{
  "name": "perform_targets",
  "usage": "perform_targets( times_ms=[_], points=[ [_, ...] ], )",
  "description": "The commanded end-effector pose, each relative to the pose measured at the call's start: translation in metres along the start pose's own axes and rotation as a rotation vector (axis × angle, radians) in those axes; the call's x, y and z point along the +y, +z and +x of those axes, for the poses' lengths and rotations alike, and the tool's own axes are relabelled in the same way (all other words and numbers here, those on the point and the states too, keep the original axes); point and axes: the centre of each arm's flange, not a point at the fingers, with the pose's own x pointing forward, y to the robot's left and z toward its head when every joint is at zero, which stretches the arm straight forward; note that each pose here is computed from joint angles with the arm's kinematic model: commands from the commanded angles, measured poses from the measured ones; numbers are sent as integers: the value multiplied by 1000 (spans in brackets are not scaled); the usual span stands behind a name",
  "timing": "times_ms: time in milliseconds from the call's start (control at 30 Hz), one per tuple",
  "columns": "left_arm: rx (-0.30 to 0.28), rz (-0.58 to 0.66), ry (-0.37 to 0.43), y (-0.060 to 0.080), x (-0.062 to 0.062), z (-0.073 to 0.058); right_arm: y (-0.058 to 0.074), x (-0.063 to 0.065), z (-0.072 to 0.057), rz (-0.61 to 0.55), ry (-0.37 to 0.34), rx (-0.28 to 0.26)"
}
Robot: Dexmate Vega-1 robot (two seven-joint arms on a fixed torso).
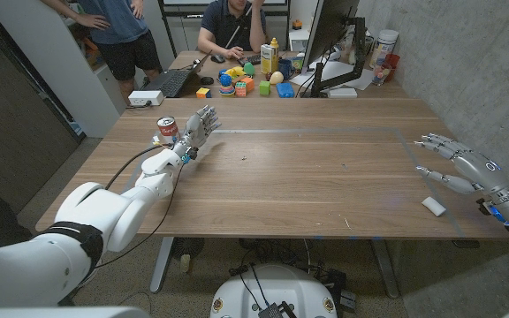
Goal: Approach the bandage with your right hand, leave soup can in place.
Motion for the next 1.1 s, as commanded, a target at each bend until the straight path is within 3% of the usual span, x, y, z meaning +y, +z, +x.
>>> perform_targets(
  times_ms=[33, 600, 1100],
  points=[
    [3, 8, -19, 5, -1, 3, -1, 13, -19, -3, 9, 30],
    [-1, 12, -22, 11, 2, 5, 5, 36, -45, 0, 74, 23],
    [-4, 12, -23, 13, 4, 4, 7, 53, -51, -1, 89, 35]
  ],
)
